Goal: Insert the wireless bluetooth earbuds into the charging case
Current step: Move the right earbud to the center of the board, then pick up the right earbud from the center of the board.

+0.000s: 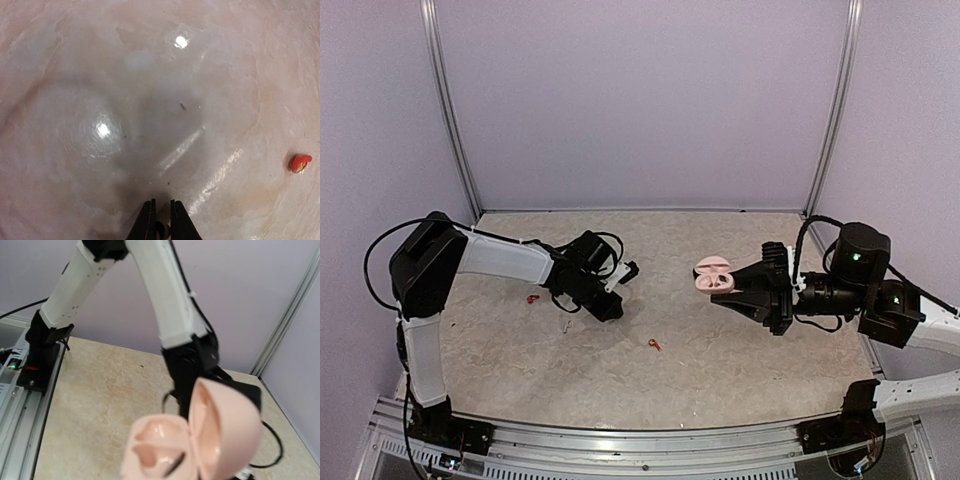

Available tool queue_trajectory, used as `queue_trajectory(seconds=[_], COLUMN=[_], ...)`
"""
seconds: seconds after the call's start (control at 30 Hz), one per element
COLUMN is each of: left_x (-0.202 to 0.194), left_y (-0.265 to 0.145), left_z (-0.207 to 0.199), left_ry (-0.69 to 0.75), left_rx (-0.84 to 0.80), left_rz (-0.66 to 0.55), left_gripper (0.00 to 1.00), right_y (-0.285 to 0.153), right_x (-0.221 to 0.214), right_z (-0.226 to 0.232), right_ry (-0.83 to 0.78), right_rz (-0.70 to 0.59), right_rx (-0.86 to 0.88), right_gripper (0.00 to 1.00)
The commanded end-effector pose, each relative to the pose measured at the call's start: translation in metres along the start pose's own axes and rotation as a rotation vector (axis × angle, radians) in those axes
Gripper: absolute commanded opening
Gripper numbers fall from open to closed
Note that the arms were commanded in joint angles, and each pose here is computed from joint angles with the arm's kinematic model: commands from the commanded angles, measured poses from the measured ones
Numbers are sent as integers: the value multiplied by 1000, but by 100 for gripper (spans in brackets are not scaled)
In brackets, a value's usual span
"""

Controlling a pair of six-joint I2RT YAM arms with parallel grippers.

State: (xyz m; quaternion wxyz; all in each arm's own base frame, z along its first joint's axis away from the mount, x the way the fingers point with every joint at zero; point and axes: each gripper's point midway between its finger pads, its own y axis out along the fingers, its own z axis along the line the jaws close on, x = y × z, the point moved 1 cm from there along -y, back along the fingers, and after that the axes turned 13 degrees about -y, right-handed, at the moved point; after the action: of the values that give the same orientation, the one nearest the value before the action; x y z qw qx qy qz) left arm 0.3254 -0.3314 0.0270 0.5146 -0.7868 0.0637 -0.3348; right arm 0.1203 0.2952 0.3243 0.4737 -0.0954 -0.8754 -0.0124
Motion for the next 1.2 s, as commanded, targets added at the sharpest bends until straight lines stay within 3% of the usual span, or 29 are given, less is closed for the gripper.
queue_trajectory(seconds=[0.0,0.1,0.3,0.43,0.93,1.17], left_x=[-57,-60,-29,-24,-66,-69], left_y=[-15,-32,-71,-86,-61,-45], left_z=[-7,-18,-26,-25,-35,-32], left_ry=[-44,-38,-32,-16,123,175], left_rx=[22,31,76,107,234,276], left_rz=[136,130,45,54,264,318], left_gripper=[12,15,30,33,36,32], right_y=[-3,-2,2,3,6,4], right_x=[6,5,2,1,-7,-7], right_z=[1,2,1,1,-1,-2], right_ry=[5,8,20,26,49,51], right_rz=[-31,-30,-25,-18,22,30], right_rx=[-10,-8,-7,-8,-17,-23], right_gripper=[0,0,0,0,0,0])
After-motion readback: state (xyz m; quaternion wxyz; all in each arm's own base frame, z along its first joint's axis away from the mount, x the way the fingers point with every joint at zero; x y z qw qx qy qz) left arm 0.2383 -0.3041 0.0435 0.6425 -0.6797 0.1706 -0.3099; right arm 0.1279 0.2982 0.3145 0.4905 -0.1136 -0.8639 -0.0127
